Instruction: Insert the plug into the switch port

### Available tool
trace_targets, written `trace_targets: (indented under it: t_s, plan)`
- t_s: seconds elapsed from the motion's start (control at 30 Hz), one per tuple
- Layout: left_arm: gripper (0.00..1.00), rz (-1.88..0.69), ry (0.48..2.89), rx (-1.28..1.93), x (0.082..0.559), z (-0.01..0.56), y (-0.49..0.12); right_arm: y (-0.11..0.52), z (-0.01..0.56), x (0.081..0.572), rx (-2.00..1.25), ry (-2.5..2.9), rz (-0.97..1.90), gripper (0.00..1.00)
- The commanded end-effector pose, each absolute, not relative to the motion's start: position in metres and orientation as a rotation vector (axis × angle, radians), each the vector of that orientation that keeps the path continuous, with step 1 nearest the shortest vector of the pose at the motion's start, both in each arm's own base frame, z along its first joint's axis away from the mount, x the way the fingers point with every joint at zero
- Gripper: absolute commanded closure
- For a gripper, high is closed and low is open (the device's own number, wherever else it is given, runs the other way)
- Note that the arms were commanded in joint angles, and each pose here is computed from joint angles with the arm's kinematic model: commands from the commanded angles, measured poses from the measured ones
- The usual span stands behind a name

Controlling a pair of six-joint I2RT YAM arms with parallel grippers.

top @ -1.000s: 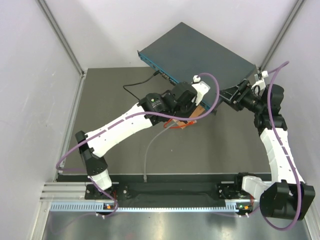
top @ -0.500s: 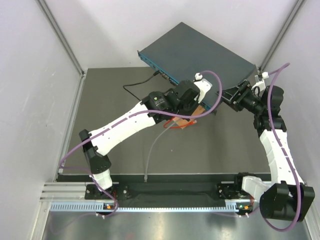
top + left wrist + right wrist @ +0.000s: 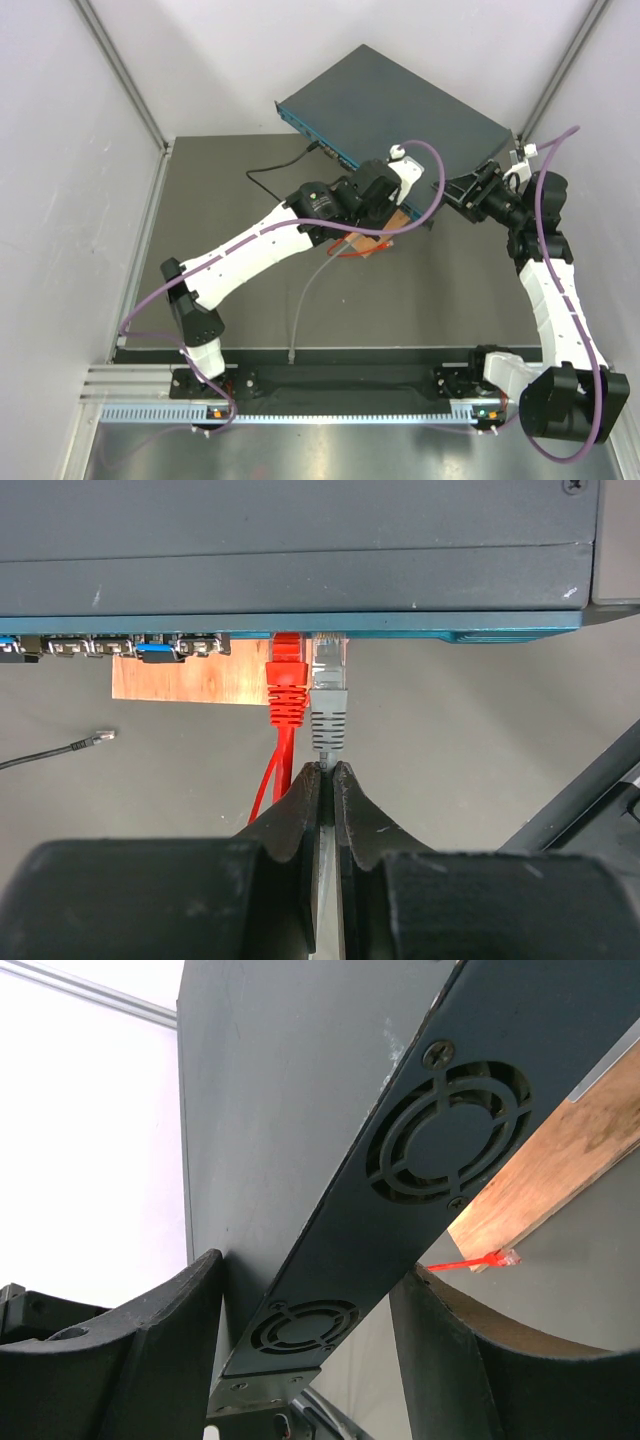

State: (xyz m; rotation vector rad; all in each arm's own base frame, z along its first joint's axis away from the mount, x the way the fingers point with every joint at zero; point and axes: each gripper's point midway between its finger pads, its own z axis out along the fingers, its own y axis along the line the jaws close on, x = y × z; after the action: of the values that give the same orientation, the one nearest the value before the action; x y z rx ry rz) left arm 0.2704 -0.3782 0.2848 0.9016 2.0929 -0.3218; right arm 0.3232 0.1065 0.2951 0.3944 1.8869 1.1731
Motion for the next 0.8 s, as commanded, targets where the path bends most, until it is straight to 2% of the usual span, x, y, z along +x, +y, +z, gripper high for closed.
trace_targets:
  t_s: [0.0, 0.77]
  plan:
    - [1.00, -0.328, 2.052, 0.824, 0.284, 0.306, -0.377, 0.114, 0.308, 0.319, 0.259, 1.841, 1.149, 1.00]
    - [1.00, -0.405, 1.930, 0.784, 0.309, 0.333, -0.412, 0.130, 0.299, 0.309, 0.208, 1.858, 1.173, 1.00]
